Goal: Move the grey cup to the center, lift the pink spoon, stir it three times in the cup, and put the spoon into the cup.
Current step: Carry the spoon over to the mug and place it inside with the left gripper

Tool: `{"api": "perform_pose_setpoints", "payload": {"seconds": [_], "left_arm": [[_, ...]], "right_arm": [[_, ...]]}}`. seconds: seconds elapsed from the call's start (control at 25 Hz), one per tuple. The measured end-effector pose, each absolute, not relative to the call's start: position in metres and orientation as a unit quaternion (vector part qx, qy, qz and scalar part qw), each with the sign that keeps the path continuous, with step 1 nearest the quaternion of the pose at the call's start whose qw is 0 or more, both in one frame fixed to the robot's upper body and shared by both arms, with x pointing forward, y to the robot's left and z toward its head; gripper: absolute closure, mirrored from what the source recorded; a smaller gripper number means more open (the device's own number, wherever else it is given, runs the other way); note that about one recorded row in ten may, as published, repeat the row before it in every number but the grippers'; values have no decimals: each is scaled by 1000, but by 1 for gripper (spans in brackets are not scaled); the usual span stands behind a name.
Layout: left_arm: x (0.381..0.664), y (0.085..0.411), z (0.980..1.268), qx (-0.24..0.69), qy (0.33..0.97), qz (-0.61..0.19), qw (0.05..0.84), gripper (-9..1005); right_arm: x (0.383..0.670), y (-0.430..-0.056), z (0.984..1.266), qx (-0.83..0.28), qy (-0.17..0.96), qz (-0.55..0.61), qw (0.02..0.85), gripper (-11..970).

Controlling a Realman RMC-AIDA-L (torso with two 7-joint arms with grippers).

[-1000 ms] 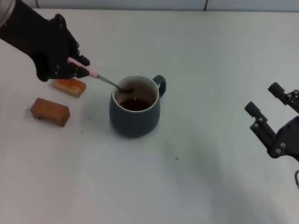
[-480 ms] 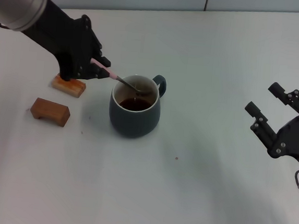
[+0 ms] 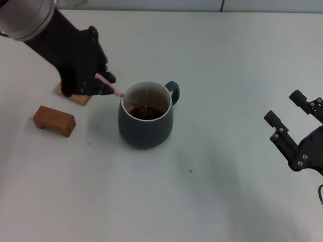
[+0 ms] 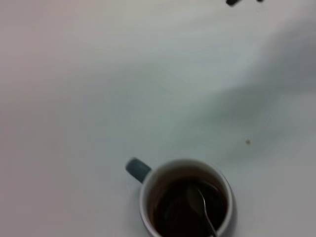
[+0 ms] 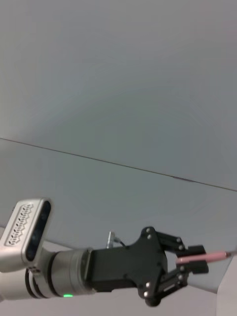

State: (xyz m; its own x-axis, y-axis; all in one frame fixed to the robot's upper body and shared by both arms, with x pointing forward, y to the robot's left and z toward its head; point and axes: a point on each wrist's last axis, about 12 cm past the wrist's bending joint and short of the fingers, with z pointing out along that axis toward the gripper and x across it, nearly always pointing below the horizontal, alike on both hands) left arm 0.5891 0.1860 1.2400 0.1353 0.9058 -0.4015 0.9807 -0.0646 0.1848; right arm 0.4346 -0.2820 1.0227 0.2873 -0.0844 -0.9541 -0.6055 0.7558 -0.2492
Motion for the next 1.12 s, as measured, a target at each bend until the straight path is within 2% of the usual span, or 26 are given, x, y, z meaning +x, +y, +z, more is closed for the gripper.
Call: {"api": "perform_pose_setpoints", "payload": {"seconds": [0.32, 0.76, 1.12], "left_arm": [[590, 191, 1238, 721, 661, -69, 194, 751], [593, 162, 1243, 745, 629, -61, 212, 739], [586, 162, 1237, 749, 632, -69, 189, 730]], "right_arm": [[435, -281, 1023, -303, 571, 176, 743, 429], [434, -282, 1022, -303, 572, 176, 742, 429], [435, -281, 1022, -306, 570, 178, 742, 429]]}}
